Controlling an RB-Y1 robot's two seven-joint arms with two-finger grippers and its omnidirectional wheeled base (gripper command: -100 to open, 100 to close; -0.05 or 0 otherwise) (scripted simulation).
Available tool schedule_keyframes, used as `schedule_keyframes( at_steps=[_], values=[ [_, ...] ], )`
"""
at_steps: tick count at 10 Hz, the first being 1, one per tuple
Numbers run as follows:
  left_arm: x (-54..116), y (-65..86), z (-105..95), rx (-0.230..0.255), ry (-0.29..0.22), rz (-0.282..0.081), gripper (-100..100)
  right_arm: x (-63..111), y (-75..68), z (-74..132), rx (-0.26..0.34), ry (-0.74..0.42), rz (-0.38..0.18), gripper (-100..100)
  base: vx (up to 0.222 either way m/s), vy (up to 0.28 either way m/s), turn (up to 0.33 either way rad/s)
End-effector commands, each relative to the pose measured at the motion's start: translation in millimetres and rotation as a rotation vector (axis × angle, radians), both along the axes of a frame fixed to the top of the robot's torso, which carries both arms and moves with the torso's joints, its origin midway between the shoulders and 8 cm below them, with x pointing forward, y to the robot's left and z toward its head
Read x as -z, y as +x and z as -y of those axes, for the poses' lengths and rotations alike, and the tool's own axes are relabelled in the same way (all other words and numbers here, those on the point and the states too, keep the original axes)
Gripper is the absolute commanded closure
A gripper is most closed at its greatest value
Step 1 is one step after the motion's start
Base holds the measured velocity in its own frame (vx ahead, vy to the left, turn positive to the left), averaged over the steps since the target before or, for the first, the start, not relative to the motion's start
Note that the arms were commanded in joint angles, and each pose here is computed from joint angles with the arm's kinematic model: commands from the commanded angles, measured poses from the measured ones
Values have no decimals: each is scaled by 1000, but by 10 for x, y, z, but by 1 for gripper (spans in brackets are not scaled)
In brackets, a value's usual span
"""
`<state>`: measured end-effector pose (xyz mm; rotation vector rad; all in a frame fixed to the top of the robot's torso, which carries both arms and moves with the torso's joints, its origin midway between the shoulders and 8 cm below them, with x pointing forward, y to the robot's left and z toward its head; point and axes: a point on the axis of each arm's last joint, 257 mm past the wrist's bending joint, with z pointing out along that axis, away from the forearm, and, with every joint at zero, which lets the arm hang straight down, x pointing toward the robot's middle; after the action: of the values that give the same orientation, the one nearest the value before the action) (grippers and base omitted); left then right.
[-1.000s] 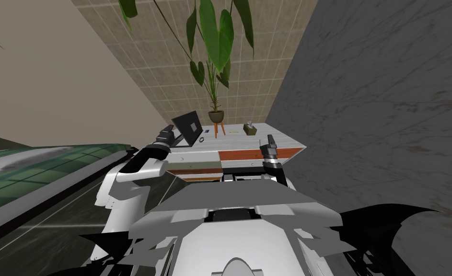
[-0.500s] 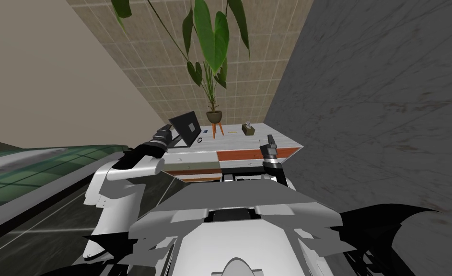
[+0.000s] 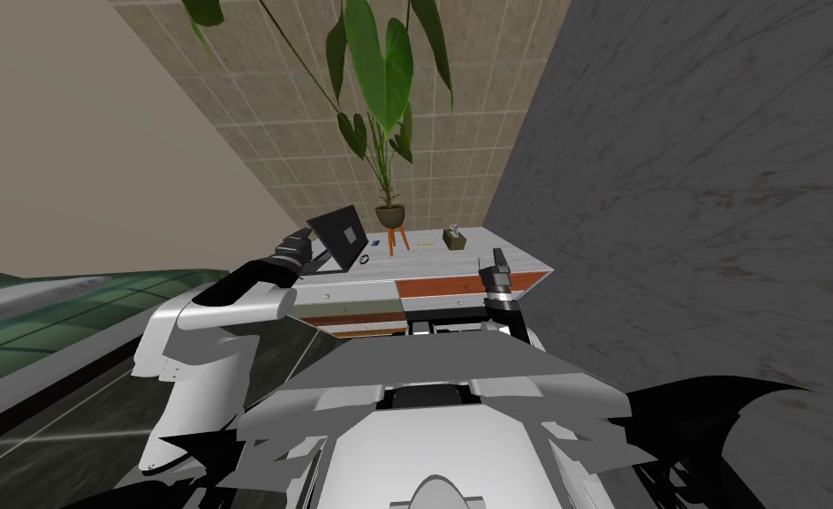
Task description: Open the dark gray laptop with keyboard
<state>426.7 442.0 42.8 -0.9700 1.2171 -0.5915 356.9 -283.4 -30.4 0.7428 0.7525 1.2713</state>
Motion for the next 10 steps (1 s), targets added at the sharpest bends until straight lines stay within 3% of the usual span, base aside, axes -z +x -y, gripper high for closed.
schedule_keyframes(
  at_steps=[1,5,9,10],
  values=[
    [-32,-22,-68,-25,1,-28,-100,0,0,0,0,0,0,0,4,-33,-23],
    [-153,-79,-96,-48,13,-46,-100,0,0,0,0,0,0,0,6,-30,-22],
    [-360,-168,28,-40,47,-32,-100,0,0,0,0,0,0,0,6,-18,-18],
    [-315,-153,-22,-44,40,-37,-100,0,0,0,0,0,0,0,2,-7,-2]
  ],
)
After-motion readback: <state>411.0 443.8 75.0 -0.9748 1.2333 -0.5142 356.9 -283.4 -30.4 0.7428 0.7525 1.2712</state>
